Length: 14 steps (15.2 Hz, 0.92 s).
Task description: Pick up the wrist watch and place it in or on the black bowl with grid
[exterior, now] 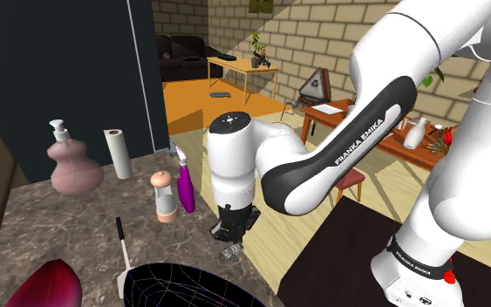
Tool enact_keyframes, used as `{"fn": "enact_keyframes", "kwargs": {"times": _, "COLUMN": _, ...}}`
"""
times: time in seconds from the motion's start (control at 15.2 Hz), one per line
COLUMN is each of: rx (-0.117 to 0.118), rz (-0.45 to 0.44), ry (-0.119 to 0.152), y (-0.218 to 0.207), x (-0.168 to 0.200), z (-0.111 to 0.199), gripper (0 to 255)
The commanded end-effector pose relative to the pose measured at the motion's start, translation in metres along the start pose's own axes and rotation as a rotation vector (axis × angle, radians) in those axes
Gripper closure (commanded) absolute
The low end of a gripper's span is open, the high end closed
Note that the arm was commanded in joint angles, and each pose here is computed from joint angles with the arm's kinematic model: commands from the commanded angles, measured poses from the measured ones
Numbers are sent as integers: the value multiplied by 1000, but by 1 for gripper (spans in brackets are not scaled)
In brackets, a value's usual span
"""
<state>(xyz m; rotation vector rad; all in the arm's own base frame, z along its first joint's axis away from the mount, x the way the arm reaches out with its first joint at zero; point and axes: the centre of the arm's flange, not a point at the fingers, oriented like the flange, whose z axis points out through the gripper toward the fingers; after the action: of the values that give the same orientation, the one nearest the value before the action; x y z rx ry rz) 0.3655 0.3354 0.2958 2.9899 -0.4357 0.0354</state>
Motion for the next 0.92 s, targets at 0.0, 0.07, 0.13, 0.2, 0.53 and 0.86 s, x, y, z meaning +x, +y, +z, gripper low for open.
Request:
{"fn": "enact_keyframes", "kwargs": {"times": 0.0, "rx": 0, "rz": 0, "ry": -1, "y": 1, "x": 0, "z": -11, "gripper": 255}}
{"fn": "enact_keyframes", "kwargs": {"times": 0.07, "rx": 0, "rz": 0, "ry": -1, "y": 2, "x": 0, "z": -16, "gripper": 255}}
{"fn": "enact_keyframes", "kwargs": {"times": 0.13, "rx": 0, "rz": 0, "ry": -1, "y": 2, "x": 1, "z": -21, "gripper": 255}}
{"fn": "enact_keyframes", "kwargs": {"times": 0.2, "rx": 0, "rz": 0, "ry": -1, "y": 3, "x": 1, "z": -26, "gripper": 255}}
{"fn": "enact_keyframes", "kwargs": {"times": 0.53, "rx": 0, "rz": 0, "ry": -1, "y": 6, "x": 2, "z": -53, "gripper": 255}}
{"fn": "enact_keyframes", "kwargs": {"times": 0.86, "rx": 0, "rz": 0, "ry": -1, "y": -25, "x": -21, "z": -64, "gripper": 255}}
